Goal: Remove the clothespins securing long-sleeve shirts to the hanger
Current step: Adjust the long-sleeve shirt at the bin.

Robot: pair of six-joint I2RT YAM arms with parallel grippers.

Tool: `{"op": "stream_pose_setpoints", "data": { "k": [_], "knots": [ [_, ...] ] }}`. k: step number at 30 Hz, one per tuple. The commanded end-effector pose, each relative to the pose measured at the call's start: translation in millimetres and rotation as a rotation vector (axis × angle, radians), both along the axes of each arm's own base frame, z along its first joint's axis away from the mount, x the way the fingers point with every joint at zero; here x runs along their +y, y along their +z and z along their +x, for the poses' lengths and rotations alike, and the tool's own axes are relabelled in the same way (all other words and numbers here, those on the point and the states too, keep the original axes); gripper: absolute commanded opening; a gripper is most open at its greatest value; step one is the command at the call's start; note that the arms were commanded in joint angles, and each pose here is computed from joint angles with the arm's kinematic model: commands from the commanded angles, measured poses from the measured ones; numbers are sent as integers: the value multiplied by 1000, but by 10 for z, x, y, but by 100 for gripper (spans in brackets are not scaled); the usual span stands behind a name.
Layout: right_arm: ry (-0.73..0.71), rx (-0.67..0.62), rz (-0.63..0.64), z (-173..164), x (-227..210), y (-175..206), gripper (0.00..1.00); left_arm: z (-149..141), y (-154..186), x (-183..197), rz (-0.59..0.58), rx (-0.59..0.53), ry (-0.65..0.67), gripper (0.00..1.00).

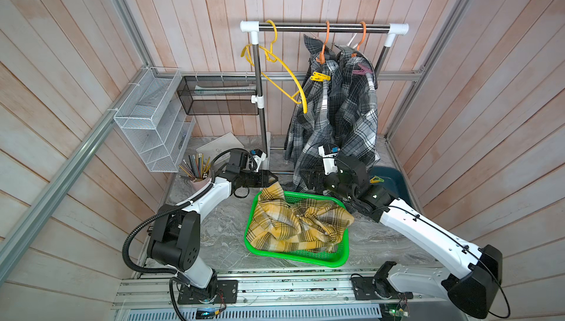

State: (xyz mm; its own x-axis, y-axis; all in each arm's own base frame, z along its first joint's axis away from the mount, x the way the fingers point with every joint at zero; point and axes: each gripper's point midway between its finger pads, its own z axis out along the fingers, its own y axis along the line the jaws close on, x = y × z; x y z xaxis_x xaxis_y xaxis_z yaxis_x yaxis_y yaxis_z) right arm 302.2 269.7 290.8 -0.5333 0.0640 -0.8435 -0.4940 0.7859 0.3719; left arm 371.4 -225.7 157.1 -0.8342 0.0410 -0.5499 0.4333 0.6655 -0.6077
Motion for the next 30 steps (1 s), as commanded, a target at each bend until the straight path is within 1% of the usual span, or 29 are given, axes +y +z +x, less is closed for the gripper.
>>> {"op": "stream_pose_setpoints", "data": {
  "k": [1, 2, 4, 5, 7, 10, 12, 17, 19, 23, 26, 27, 28, 29, 30],
  "knots": [
    [2, -46, 21, 13, -29, 170, 76, -36, 107, -100, -36, -3, -62, 27],
    [0, -49, 24, 14, -40, 184, 76, -67, 132, -132, -53, 1, -81, 17],
    [-7, -58, 28, 23, -58, 208, 76, -131, 152, -171, -73, 14, -107, 6],
    [-9, -62, 27, 24, -67, 215, 76, -171, 157, -184, -76, 20, -119, 2],
    [-12, -69, 28, 27, -80, 240, 76, -286, 204, -232, -84, 18, -147, 0],
    [-21, -82, 25, 32, -104, 273, 76, -533, 276, -331, -80, 7, -190, 0],
    [-32, -91, 23, 44, -128, 302, 76, -733, 257, -401, -60, 14, -221, 0],
    [-46, -116, 38, 39, -167, 446, 75, -1228, -46, -520, -5, 92, -266, 0],
    [-50, -130, 48, 24, -185, 541, 74, -1355, -216, -507, -1, 125, -255, 0],
    [-77, -224, 39, -18, -244, 855, 74, -1461, -524, -405, 17, 176, -196, 0],
    [-67, -277, -2, -51, -189, 1093, 75, -1474, -584, -384, 25, 172, -176, 0],
    [-68, -302, -20, -75, -158, 1176, 77, -1462, -569, -380, 28, 163, -168, 2],
    [-79, -336, -49, -105, -123, 1257, 84, -1444, -550, -368, 32, 148, -159, 3],
    [-87, -374, -76, -146, -80, 1351, 88, -1418, -521, -347, 36, 129, -142, 7],
    [-100, -401, -91, -180, -56, 1445, 90, -1389, -481, -327, 41, 102, -126, 13]
  ]
}}
